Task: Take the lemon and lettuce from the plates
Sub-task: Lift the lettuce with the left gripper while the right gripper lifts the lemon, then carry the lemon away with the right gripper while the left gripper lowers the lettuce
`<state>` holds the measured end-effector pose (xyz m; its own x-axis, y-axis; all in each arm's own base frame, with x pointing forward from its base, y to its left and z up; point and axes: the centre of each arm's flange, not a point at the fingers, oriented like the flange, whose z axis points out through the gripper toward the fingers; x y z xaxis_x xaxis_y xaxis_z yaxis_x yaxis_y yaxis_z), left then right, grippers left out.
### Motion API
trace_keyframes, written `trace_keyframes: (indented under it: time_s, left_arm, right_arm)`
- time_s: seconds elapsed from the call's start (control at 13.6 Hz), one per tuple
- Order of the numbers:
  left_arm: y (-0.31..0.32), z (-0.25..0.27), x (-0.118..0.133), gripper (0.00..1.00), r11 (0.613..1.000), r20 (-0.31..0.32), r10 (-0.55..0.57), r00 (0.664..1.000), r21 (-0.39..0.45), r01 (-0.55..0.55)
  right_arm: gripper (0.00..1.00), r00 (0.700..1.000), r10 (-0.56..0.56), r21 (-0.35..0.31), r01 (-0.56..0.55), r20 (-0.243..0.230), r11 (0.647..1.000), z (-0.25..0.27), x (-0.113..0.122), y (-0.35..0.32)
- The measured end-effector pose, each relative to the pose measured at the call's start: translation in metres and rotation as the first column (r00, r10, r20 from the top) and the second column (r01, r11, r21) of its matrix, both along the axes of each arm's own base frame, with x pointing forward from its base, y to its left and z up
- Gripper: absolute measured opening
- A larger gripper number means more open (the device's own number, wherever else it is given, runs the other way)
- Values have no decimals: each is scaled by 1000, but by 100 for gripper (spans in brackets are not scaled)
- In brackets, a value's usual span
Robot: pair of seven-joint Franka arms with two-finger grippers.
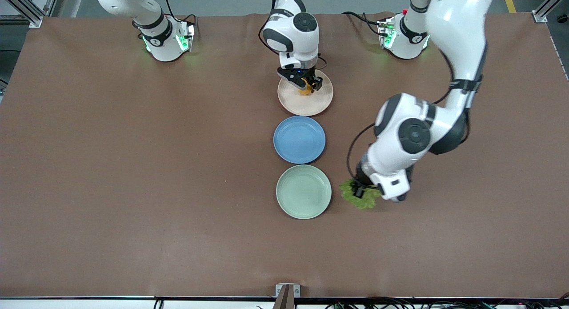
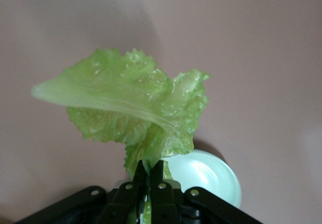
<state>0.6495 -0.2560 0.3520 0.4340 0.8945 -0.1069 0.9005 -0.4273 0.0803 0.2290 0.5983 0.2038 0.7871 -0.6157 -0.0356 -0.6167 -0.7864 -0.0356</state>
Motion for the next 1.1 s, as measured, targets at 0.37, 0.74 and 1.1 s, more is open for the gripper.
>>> trace_keyframes:
  time_s: [0.37, 0.74, 1.1]
  left_arm:
    - [77, -50, -30, 7, 994, 14, -110, 994, 13, 109]
    - [114, -97, -64, 7, 985, 47, -169, 984, 30, 168]
    - [148, -122, -80, 7, 976, 32, -215, 976, 40, 214]
  right_arm:
    - [63, 1000, 13, -2, -13, 17, 1000, 0, 5, 2]
    - [63, 994, 114, -56, -114, -2, 992, 30, 59, -20]
    - [63, 947, 321, -40, -321, -10, 946, 111, 178, -129]
